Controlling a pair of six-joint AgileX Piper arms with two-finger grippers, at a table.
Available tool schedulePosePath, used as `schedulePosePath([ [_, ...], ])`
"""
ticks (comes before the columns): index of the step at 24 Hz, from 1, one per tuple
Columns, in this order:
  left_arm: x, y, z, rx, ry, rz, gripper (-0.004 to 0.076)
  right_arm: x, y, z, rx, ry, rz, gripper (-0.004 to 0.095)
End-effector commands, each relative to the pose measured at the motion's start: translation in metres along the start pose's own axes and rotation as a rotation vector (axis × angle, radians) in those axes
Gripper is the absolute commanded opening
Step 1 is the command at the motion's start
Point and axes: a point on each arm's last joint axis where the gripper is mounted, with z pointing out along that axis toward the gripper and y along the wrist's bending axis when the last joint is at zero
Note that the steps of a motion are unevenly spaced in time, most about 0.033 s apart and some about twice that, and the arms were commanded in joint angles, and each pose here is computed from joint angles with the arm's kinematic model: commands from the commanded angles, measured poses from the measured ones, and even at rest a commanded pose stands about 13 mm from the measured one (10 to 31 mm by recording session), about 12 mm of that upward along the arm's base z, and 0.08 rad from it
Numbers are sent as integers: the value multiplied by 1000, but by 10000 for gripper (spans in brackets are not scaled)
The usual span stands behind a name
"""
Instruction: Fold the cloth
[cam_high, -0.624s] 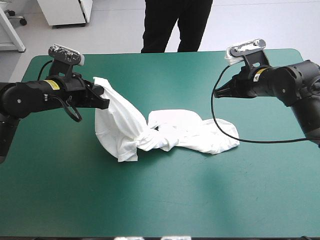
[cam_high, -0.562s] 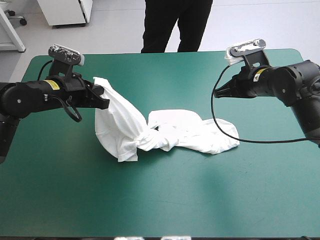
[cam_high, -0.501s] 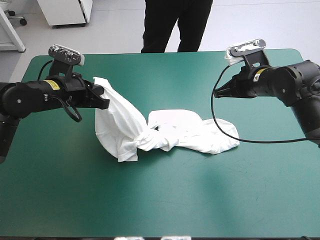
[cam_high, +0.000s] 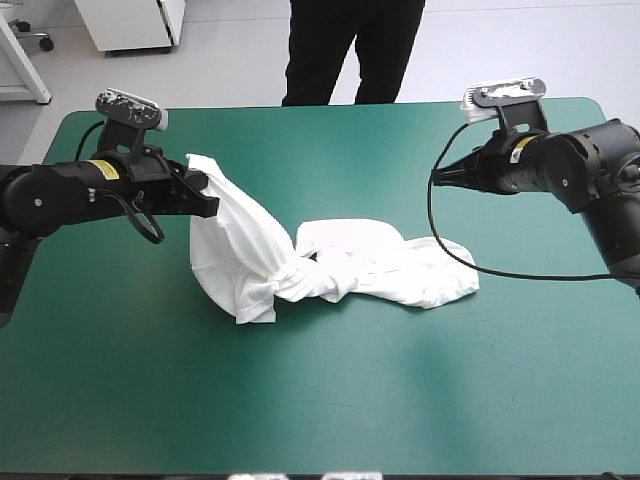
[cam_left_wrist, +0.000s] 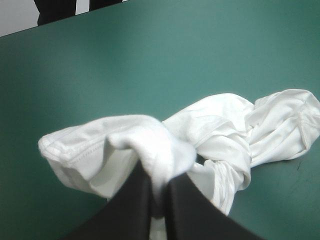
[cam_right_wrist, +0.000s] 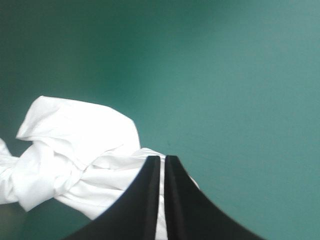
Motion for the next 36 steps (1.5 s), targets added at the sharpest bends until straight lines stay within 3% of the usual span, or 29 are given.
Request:
schedulePosePath([
  [1,-12,-5,-17,4,-113,-6,-9,-5,-7,-20,81,-54,9,214],
  [2,-11,-5,-17,6,-106,-5,-9,-2,-9,-19,97,-17,5,296],
  [3,-10,-6,-17,9,-95,-5,-9,4,-10,-17,108,53,7,477],
  [5,-10,-6,-17,9,-95,-5,-9,7,-9,-15,100,86,14,615],
  [8,-9,-5,-17,7,-88,-3,-9,8,-9,-9,75,82,33,577],
  [10,-9,-6,-17,9,-82,-3,-9,30,-25,19,86,166,91,565],
  [13,-8,-6,-17,13,-68,-3,-9,60,-32,54,15,217,170,565],
  [19,-8,-6,-17,12,-69,-3,-9,104,-36,106,23,309,200,565],
  [36,-8,-6,-17,15,-69,-5,-9,134,-40,178,22,477,244,563],
])
